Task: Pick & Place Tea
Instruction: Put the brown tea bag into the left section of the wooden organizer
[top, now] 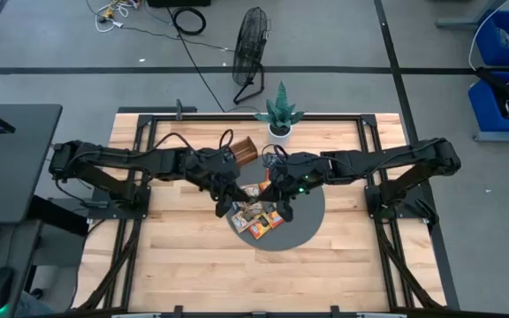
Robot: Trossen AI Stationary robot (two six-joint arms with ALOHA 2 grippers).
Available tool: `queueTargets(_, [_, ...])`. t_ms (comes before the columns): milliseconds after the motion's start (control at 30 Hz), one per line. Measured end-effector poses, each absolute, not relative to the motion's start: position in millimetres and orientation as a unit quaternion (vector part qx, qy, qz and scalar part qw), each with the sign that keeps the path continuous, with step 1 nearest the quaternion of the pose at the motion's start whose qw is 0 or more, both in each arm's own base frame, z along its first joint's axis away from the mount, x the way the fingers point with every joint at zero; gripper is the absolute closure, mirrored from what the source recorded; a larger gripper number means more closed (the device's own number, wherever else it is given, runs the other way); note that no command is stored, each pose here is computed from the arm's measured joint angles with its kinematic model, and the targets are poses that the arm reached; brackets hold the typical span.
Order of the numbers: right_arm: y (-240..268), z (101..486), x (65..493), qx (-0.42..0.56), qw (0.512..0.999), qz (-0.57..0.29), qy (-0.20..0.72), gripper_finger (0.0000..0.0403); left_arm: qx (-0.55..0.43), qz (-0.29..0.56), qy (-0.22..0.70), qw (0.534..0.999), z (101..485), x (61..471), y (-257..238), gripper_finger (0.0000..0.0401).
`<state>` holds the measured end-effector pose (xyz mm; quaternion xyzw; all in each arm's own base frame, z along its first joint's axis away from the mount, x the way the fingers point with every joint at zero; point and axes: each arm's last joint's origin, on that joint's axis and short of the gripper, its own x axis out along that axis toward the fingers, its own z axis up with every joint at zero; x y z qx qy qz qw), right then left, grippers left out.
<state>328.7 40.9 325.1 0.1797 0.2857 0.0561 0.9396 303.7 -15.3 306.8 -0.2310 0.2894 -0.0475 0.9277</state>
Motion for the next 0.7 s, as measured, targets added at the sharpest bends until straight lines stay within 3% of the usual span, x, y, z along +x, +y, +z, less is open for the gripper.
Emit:
queueTargets(200, [41, 333, 326, 0.186, 0.934, 0.056, 0.301, 0.0316, -0.207, -0.004, 0.352, 0.913, 295, 295, -9, 0.0398])
queueTargets(367, [40, 335, 325, 0.202, 0.929, 0.035, 0.307, 0.0277, -0.172, 0.084, 0.397, 0.897, 296, 273, 6, 0.0398])
queueTargets(567, [40, 334, 325, 0.215, 0.927, 0.029, 0.306, 0.026, -0.095, 0.206, 0.428, 0.875, 300, 247, 36, 0.0398])
queueTargets(700, [39, 334, 326, 0.222, 0.927, 0.011, 0.302, 0.0262, -0.069, 0.235, 0.447, 0.86, 295, 239, 61, 0.0399])
